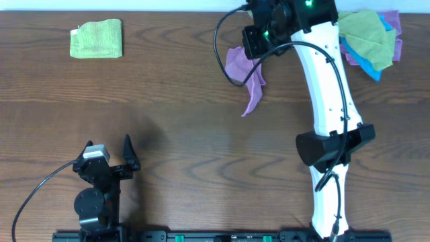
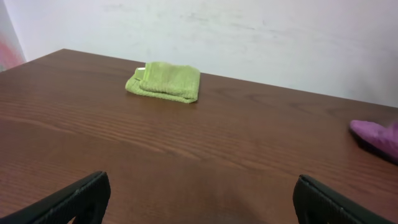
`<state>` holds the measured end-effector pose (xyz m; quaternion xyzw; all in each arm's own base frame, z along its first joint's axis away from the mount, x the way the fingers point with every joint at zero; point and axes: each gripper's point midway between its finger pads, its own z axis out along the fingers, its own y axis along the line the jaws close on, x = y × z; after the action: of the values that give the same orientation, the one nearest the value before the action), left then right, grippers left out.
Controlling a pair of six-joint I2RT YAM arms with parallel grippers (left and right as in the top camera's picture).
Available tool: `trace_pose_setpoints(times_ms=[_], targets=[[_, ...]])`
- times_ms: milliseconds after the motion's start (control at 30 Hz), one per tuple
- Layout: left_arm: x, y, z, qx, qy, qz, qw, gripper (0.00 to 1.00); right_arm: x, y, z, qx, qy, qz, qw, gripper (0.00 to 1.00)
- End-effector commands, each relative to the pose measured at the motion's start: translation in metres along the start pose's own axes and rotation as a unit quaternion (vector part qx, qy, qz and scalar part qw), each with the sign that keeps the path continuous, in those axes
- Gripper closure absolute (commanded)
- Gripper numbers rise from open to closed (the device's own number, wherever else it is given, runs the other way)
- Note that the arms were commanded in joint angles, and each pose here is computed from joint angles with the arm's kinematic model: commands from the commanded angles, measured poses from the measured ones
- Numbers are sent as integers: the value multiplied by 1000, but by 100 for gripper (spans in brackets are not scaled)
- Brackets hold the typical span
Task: Fold the cloth
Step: 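Lift the pink cloth with the right gripper and pull it leftward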
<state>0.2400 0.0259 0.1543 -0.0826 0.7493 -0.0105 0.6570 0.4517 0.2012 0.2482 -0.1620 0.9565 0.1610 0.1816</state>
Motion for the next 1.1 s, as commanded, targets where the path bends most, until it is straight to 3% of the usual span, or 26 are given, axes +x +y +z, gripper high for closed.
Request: trace_pose_setpoints(times_ms=[0,267,667,867,1067], targets=[[18,2,3,-3,21,-2,1000,5,-11,10,-20,-3,-39,-25,999,98],[18,2,3,-3,21,-2,1000,5,-1,28,-76,0,-74,-53,996,99],[18,2,3,-3,21,-2,1000,5,69,25,-184,69,-148,-59,985,98],[18,2,3,-3,21,-2,1000,5,134,14,-187,85,-160,-52,982,99],[18,2,3,-3,21,-2,1000,5,183,14,-148,45,-161,-32,985,98]])
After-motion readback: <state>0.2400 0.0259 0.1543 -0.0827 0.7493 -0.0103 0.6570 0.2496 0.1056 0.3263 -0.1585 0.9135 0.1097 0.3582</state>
